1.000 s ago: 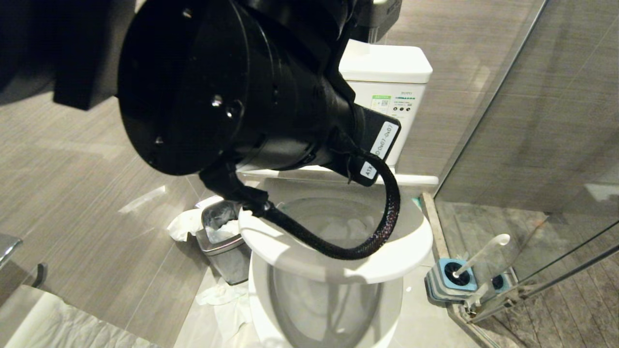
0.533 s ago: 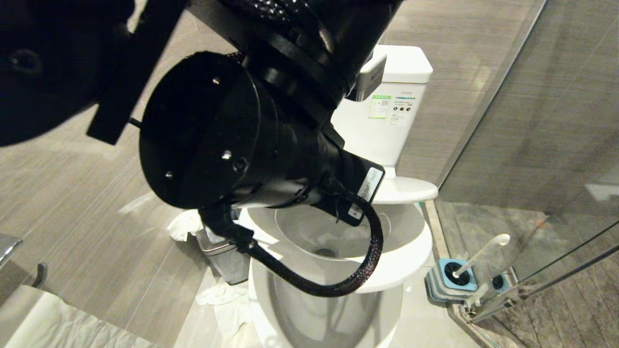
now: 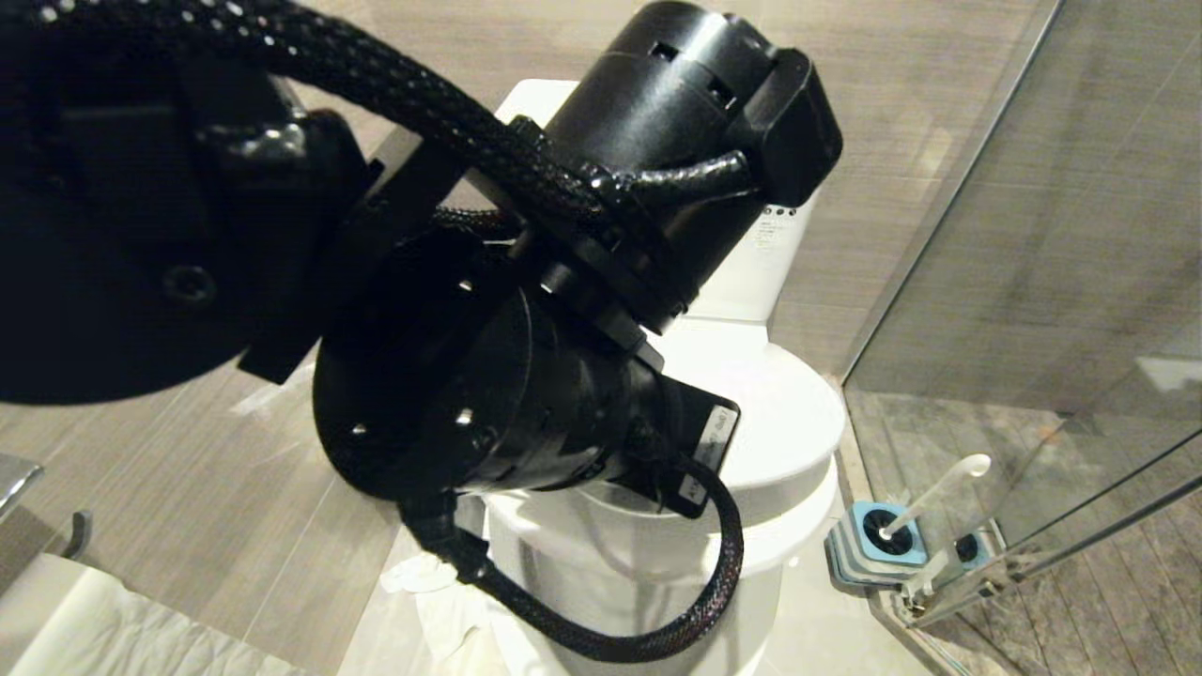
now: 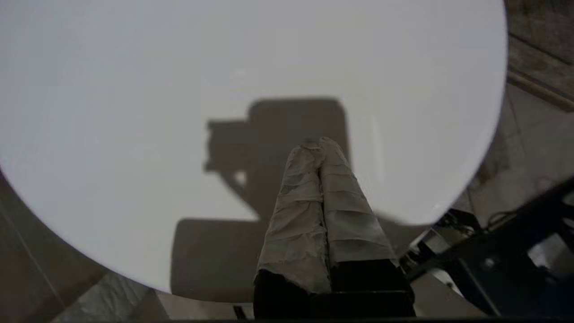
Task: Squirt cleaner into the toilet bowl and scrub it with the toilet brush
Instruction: Close the toilet lid
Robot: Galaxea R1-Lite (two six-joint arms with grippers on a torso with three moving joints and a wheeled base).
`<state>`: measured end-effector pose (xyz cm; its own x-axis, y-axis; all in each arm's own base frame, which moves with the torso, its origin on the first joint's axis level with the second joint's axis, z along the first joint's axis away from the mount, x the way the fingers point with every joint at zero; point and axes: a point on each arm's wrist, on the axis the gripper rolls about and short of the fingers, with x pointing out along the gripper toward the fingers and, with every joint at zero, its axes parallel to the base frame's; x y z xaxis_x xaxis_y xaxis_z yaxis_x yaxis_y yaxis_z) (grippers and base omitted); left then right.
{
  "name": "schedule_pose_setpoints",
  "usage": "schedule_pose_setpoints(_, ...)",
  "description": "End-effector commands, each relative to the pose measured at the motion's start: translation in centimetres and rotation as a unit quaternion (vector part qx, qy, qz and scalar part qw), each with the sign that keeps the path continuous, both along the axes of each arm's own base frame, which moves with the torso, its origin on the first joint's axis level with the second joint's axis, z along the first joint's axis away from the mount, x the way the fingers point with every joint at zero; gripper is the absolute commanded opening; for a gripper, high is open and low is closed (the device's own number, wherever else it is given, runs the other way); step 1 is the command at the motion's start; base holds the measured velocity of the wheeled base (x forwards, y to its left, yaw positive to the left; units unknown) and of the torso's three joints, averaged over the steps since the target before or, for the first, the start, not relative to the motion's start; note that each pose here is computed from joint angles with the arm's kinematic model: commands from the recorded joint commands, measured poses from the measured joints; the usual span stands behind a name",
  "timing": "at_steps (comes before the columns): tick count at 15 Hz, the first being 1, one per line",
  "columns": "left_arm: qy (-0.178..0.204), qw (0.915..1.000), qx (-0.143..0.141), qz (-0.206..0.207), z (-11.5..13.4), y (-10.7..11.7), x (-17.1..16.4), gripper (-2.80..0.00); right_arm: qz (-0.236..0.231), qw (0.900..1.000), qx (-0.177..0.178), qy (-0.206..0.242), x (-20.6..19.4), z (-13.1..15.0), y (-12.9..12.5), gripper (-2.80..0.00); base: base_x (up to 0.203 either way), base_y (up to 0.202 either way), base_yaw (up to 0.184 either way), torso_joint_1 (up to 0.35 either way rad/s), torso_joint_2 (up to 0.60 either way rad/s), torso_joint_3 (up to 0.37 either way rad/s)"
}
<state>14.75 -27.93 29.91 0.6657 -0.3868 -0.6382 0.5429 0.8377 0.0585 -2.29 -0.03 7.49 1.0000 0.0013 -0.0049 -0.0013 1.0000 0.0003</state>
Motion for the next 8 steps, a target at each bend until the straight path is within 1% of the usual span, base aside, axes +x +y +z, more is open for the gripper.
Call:
schedule_pose_setpoints(1,0.043,0.999,-0.007,-0.006,-0.7,-0.1,-0.1,-2.8,-0.001,1.0,0.0,0.001,0.0,0.0,0.0,-2.8,0.0,0.0,0.0,0.0,0.0,0.0)
schedule_pose_setpoints(2,0.057,0.9983,-0.006,-0.012,-0.8,-0.1,-0.2,-2.8,0.0,1.0,0.0,0.001,0.0,0.0,0.0,-2.8,0.0,0.0,0.0,0.0,0.0,0.0)
schedule_pose_setpoints(3,0.074,0.997,0.0,-0.02,-1.2,-0.1,-0.2,-2.8,0.0,1.0,0.0,0.001,0.0,0.0,0.0,-2.8,0.0,0.0,0.0,0.0,0.0,0.0)
schedule_pose_setpoints(5,0.093,0.9953,0.018,-0.02,-2.1,-0.4,0.1,-2.8,0.0,1.0,0.0,0.001,0.0,0.0,0.0,-2.8,0.0,0.0,0.0,0.0,0.0,0.0)
schedule_pose_setpoints(8,0.131,0.991,0.02,-0.024,-3.4,-0.8,0.3,-2.8,0.0,1.0,0.0,0.001,0.0,0.0,0.0,-2.8,0.0,0.0,0.0,0.0,0.0,0.0)
